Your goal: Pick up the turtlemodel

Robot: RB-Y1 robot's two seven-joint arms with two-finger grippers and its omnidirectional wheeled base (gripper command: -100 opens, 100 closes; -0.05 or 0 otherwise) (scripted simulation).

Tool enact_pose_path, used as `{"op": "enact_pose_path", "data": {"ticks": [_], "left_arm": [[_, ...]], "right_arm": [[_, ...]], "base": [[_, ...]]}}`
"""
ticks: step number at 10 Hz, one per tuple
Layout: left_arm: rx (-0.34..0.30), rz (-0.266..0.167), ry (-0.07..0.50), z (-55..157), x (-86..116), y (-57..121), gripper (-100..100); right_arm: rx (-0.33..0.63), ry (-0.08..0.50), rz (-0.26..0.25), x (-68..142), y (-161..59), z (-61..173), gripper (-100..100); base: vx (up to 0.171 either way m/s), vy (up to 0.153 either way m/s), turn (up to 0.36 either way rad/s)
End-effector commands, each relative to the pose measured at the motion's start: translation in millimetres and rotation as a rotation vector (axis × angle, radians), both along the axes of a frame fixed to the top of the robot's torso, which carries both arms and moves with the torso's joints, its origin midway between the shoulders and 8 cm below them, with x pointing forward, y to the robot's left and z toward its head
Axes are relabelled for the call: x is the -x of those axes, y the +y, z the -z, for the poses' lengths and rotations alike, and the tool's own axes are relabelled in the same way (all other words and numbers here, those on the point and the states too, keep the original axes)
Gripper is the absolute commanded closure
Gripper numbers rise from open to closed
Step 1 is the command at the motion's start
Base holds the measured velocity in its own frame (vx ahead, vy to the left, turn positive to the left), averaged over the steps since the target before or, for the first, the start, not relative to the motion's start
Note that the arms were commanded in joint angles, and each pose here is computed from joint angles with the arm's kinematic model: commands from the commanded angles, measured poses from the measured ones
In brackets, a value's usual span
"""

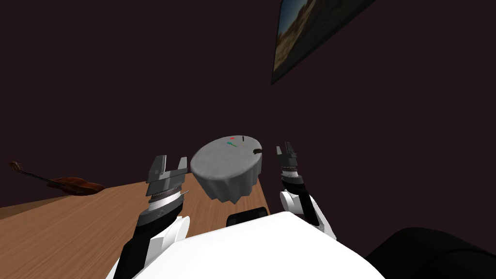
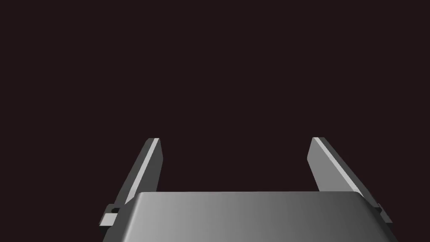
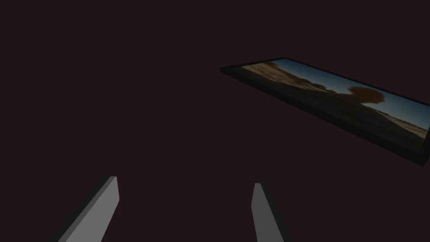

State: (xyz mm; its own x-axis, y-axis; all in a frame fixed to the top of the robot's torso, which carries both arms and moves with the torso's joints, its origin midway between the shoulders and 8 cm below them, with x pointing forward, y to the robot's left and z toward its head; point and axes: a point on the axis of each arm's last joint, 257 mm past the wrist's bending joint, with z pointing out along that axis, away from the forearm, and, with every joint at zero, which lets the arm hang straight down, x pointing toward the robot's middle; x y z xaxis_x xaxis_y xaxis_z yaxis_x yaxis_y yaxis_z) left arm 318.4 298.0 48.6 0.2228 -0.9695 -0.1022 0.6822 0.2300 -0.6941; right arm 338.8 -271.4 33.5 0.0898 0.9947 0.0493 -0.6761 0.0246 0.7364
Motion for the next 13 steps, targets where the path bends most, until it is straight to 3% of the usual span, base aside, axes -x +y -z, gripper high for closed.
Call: {"op": "enact_pose_path", "data": {"ticks": [1,4,7,9,13], "left_arm": [[0.0,0.0,0.0,0.0,0.0,0.0,0],[0.0,0.0,0.0,0.0,0.0,0.0,0],[0.0,0.0,0.0,0.0,0.0,0.0,0],[0.0,0.0,0.0,0.0,0.0,-0.1,0],[0.0,0.0,0.0,0.0,0.0,0.0,0]], "right_arm": [[0.045,-0.009,-0.019,-3.4,10.0,-2.2,-100],[0.151,-0.034,-0.048,-12.2,30.4,-6.6,-100],[0.316,-0.064,-0.067,-26.5,56.1,-7.4,-100],[0.385,-0.076,-0.069,-32.8,65.5,-6.6,-100],[0.623,-0.103,-0.06,-56.3,88.8,4.5,-100]], "base": [[-0.068,0.029,0.025],[-0.099,0.073,0.017],[-0.053,0.103,0.027],[-0.055,0.087,0.019],[-0.051,0.07,0.028]]}}
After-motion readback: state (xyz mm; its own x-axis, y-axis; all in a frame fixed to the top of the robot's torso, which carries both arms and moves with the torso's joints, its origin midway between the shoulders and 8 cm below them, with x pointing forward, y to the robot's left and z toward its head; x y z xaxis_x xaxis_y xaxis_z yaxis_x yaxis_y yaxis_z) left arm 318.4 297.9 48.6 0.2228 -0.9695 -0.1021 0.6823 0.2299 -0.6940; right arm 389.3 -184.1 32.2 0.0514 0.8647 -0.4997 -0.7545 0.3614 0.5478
